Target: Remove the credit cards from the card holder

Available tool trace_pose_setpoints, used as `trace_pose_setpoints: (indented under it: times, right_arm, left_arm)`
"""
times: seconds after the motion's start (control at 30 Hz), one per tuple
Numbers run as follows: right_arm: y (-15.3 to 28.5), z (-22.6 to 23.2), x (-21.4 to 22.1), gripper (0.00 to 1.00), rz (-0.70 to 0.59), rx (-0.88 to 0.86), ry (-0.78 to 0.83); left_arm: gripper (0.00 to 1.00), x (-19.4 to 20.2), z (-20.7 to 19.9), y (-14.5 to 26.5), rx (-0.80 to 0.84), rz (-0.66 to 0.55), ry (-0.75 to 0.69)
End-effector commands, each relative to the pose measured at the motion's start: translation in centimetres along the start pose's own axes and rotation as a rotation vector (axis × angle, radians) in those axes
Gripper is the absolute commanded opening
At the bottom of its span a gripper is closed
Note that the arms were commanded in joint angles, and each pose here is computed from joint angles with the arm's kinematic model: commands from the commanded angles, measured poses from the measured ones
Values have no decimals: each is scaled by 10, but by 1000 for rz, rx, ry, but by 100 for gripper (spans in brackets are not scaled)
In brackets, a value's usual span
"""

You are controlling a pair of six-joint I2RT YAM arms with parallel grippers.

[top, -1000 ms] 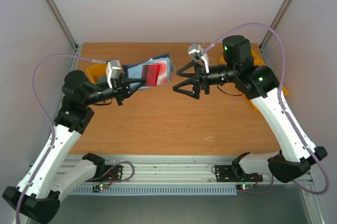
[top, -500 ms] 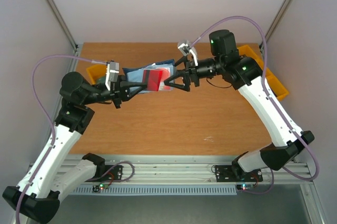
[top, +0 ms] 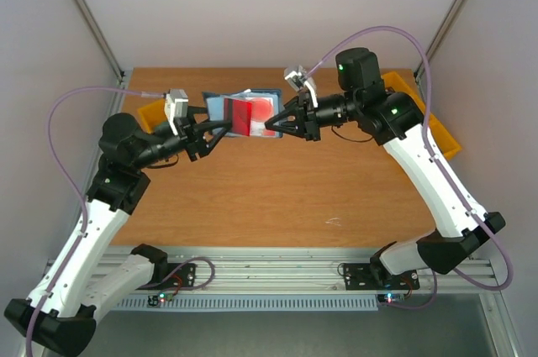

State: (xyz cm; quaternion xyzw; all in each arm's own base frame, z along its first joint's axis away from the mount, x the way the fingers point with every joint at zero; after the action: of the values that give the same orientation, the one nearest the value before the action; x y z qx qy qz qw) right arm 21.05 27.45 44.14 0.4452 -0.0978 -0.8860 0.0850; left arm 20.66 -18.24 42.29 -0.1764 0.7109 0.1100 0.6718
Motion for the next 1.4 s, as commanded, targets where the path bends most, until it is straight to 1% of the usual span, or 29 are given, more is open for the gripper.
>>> trace_pose_setpoints:
  times: [0.0,0.1,0.13,0.2,0.27,0.3,0.33,0.37,0.4,0.43,0.47,0.53,0.57,0.6,0.63,0.7,0.77,0.9,1.03,1.23,1.37]
  right_arm:
    - [10,-12,1,1,-23,155,-52]
    - [14,-44,1,1,-25,360,-187]
    - [17,-56,2,1,-28,448,-234]
    - [25,-83,8,1,-33,640,-346]
    - [25,-100,14,1,-33,740,-420]
    - [22,-105,18,1,-23,784,-436]
    - [19,-111,21,1,-8,839,-437]
    - [15,-115,24,1,13,888,-432]
    - [13,-114,22,1,20,928,-416]
    - [8,-115,22,1,39,958,-404]
    - [2,-114,21,1,56,968,-392]
    - [-12,-109,19,1,83,949,-363]
    - [-18,-105,17,1,92,927,-345]
    - [-28,-100,15,1,107,880,-326]
    - [-35,-92,13,1,111,819,-308]
    - [-48,-74,9,1,107,663,-283]
    - [-58,-58,7,1,109,531,-266]
    - [-62,-39,6,1,96,399,-232]
    - [-63,-20,3,1,76,279,-193]
    - [-48,0,1,1,32,195,-135]
    - [-41,20,-2,1,24,86,-97]
  left_arm:
    - [58,39,67,22,-483,156,39]
    - [62,68,105,52,-795,327,9]
    - [63,74,114,61,-870,376,-19]
    - [65,76,114,63,-860,407,-70]
    - [65,66,103,54,-770,374,-126]
    - [64,59,94,47,-693,342,-143]
    - [60,51,82,37,-594,300,-158]
    - [53,43,67,27,-476,256,-175]
    - [48,36,49,18,-340,212,-187]
    - [44,30,31,12,-209,169,-204]
    - [43,26,13,7,-69,128,-212]
    - [42,11,-14,2,137,25,-187]
    - [42,7,-20,0,195,-12,-170]
    - [42,6,-21,-2,219,-30,-77]
    - [42,8,-16,-5,214,-31,-17]
    - [36,18,1,-11,126,-1,118]
    - [34,27,15,-13,43,20,176]
    - [34,31,17,-14,39,32,212]
    - [34,35,23,-13,-7,51,246]
    - [34,37,25,-9,-30,58,261]
    - [33,36,22,-9,-8,50,253]
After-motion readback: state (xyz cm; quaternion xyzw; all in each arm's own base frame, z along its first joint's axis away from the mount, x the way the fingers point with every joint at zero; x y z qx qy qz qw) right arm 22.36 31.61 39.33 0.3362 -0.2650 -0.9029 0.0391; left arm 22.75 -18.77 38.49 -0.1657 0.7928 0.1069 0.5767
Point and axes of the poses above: each gripper's point midway between its finger pads, its own y axis back along the fingers, its own z axis along the line the jaws close on, x = y × z, the point moved 3 cm from there along y, back along the fingers, and after that the axes turned 13 degrees about -y, right-handed, at the moved point
